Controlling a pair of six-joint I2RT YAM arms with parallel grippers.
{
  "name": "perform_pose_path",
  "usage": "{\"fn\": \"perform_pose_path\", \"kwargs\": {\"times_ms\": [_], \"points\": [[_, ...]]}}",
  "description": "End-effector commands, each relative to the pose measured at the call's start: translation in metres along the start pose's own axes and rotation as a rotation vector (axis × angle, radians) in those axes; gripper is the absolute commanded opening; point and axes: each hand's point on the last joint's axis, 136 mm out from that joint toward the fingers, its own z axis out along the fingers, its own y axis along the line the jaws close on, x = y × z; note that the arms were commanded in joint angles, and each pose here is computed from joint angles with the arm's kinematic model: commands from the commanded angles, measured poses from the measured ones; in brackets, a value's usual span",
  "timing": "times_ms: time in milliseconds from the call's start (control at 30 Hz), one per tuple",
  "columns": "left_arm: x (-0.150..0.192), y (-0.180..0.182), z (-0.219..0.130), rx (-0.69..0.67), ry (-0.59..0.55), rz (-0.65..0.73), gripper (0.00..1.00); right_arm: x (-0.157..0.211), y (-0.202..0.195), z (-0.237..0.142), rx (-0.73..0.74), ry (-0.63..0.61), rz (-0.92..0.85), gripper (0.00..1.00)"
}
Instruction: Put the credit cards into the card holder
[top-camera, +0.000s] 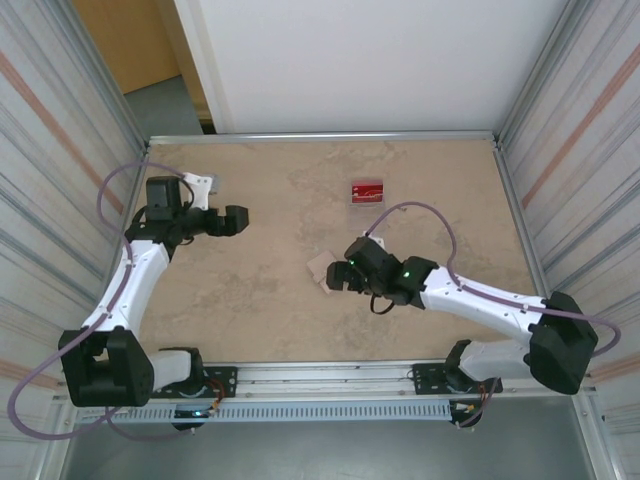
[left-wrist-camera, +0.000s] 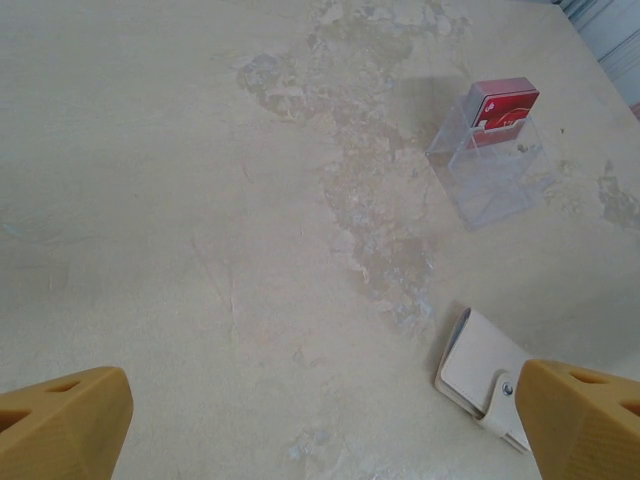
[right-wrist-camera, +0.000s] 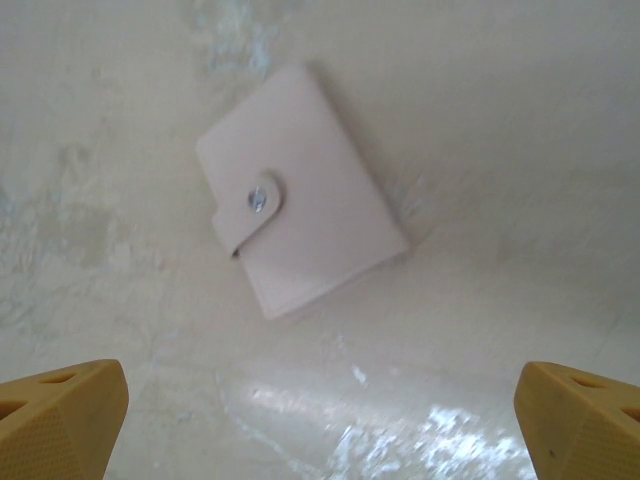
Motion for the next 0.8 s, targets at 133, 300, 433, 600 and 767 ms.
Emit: {"fn": "perform_pose_path", "kwargs": {"times_ms": [133, 300, 433, 600, 767], "points": [[-0.002, -0.001, 0.002, 0.019, -0.011, -0.004, 0.99, 0.026, 0.007, 0.033, -0.026, 0.094, 0.148, 0.98], [-0.003, -0.002, 0.001, 0.02, -0.013, -0.004, 0.99, 0.031, 0.009, 0.055, -0.048, 0.127, 0.196, 0.98], [-0.003, -0.001, 0.001, 0.017, -0.014, 0.0, 0.99, 0.023, 0.012, 0.067, -0.072, 0.127, 0.234, 0.97], [-0.004, -0.005, -0.001, 0.027, -0.021, 0.011, 0.99, 0.012, 0.015, 0.074, -0.085, 0.123, 0.235, 0.97], [-0.004, -0.01, -0.004, 0.039, -0.027, 0.029, 0.99, 0.0, 0.017, 0.082, -0.103, 0.128, 0.256, 0.96]]}}
